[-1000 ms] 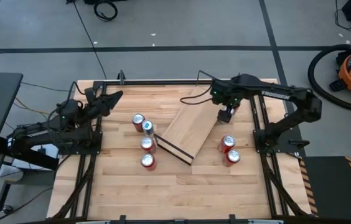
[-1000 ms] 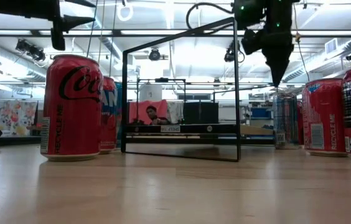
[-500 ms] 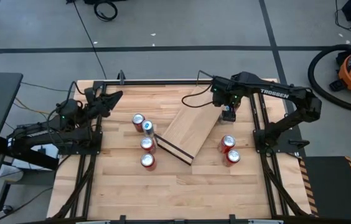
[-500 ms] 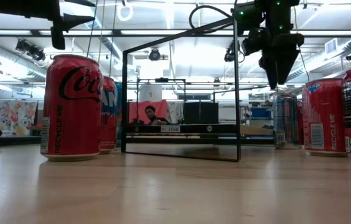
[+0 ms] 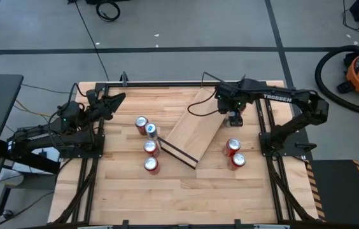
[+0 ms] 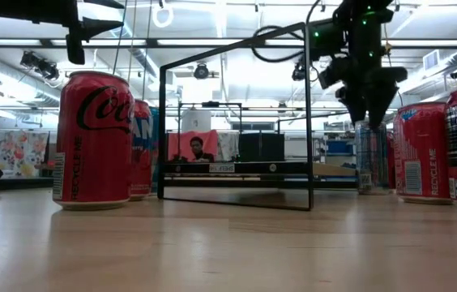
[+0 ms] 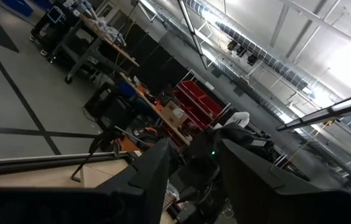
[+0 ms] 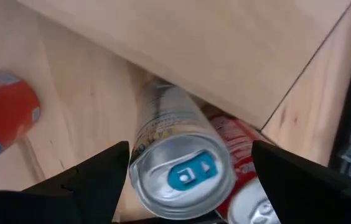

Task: Place canned beverage on shelf
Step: Put the right blue soda can on the shelf

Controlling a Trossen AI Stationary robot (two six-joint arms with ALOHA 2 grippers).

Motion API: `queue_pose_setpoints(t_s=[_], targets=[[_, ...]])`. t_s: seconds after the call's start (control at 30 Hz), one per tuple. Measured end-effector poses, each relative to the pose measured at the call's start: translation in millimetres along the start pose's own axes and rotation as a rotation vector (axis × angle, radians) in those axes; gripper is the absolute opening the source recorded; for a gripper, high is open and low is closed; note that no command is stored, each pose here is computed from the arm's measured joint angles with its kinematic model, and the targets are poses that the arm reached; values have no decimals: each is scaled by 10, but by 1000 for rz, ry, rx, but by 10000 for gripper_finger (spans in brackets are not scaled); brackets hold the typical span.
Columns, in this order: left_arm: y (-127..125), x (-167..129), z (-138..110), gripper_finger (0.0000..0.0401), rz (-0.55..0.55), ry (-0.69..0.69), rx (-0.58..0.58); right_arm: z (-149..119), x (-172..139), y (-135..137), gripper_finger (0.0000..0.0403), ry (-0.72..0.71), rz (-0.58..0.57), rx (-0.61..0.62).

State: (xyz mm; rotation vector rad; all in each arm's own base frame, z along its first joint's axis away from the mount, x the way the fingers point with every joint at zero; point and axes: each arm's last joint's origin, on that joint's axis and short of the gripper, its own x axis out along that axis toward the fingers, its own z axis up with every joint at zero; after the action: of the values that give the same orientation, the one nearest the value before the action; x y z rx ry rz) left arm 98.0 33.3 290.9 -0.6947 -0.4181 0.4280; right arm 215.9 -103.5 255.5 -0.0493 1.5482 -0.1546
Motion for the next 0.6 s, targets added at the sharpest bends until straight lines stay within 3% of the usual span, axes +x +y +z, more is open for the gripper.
queue_pose_setpoints(t_s=[0.23,0.5,0.6], targets=[[-1,0,1,150,0,0,0,-34,90,30,340,24,20,-61],[0,0,1,150,0,-1,0,-37,87,39,253,19,43,-163],[0,0,1,150,1,-1,0,-46,84,61,249,30,55,-254]])
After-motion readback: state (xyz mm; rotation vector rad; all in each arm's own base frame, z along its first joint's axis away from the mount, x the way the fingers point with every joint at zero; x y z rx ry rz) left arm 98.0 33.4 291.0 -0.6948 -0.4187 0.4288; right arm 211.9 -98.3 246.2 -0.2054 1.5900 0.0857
